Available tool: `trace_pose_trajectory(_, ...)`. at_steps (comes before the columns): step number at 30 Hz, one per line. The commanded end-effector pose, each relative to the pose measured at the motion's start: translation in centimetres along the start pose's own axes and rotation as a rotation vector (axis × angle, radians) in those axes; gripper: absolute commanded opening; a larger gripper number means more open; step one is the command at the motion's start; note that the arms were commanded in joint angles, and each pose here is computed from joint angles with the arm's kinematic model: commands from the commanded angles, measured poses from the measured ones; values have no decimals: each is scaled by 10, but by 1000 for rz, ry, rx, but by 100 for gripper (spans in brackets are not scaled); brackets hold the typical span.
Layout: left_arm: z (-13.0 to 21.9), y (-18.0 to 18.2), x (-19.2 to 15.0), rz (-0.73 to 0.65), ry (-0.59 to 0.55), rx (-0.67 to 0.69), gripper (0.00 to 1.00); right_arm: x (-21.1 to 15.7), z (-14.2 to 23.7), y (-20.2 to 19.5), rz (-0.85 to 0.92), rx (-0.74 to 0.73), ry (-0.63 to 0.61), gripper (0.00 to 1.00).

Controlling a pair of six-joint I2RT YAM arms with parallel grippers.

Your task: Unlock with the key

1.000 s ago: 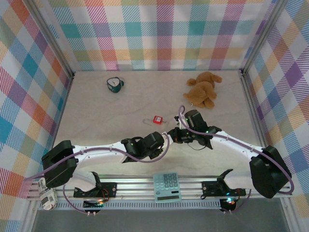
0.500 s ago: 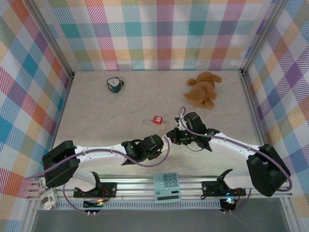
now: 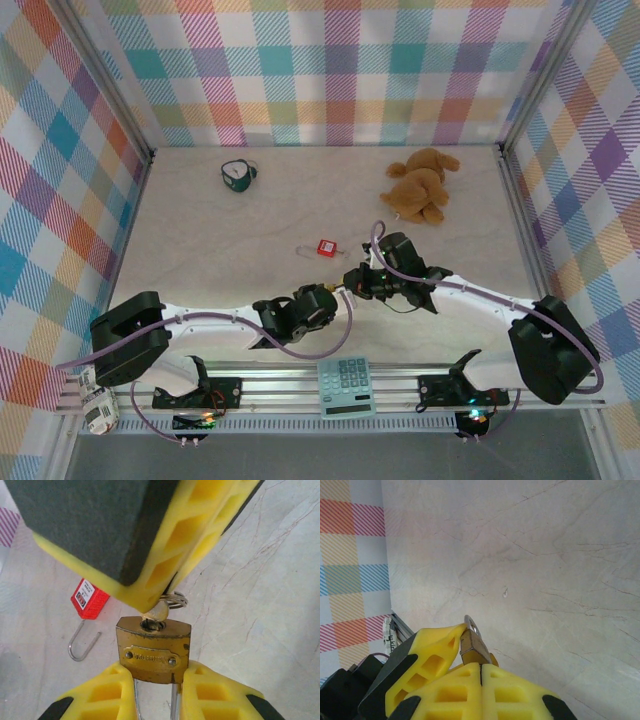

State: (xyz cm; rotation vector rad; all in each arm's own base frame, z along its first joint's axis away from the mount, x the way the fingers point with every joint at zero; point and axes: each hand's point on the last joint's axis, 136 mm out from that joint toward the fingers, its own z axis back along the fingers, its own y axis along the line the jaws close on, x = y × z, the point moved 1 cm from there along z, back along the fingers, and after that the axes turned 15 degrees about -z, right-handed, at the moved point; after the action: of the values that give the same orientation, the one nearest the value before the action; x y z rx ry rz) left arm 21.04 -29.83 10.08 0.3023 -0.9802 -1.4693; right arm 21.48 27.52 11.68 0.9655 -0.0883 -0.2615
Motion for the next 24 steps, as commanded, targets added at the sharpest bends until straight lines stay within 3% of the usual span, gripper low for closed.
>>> trace_pose_trajectory(1, 24, 38, 75, 86, -289, 162, 10, -19, -11, -2, -23, 9, 80, 4)
trace_pose_trajectory(12, 29, 42, 81, 60, -319, 265, 8, -20, -14, -1, -68, 31, 81, 3)
trace_pose_trajectory(24, 30, 35, 70, 68, -294, 230, 11, -16, -8, -2, -30, 15, 35, 3)
